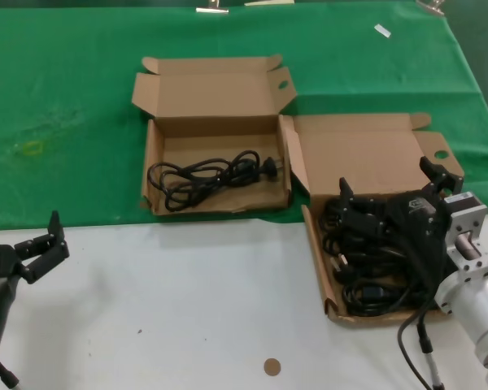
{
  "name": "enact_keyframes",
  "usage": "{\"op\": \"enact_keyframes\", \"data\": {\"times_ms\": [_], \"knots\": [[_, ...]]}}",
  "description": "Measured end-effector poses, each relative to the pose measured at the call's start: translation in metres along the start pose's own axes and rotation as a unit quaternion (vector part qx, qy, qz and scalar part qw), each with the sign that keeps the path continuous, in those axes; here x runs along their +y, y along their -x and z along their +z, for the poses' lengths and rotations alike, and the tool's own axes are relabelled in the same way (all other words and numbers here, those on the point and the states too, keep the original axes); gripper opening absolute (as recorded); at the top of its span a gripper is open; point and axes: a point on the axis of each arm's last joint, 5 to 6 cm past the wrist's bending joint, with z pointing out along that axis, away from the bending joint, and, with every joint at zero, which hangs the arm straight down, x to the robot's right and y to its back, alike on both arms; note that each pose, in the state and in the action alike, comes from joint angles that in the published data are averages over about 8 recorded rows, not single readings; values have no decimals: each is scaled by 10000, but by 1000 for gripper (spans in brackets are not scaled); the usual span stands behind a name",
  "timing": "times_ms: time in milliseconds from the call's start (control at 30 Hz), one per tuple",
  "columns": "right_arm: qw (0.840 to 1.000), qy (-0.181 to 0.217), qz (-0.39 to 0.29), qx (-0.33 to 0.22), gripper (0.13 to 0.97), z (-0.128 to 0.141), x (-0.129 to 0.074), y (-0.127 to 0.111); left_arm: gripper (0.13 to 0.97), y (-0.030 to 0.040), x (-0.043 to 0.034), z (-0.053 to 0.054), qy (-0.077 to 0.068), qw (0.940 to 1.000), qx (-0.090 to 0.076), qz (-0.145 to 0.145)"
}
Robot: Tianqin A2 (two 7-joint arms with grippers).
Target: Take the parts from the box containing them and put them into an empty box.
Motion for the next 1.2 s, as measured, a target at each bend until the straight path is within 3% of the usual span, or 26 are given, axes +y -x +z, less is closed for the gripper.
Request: {"op": "enact_keyframes", "data": {"times_ms": [1200], "knots": [[10000, 0, 0, 0, 966, 0, 0, 0, 966, 0, 0, 0, 0, 10000, 0, 0]]}}
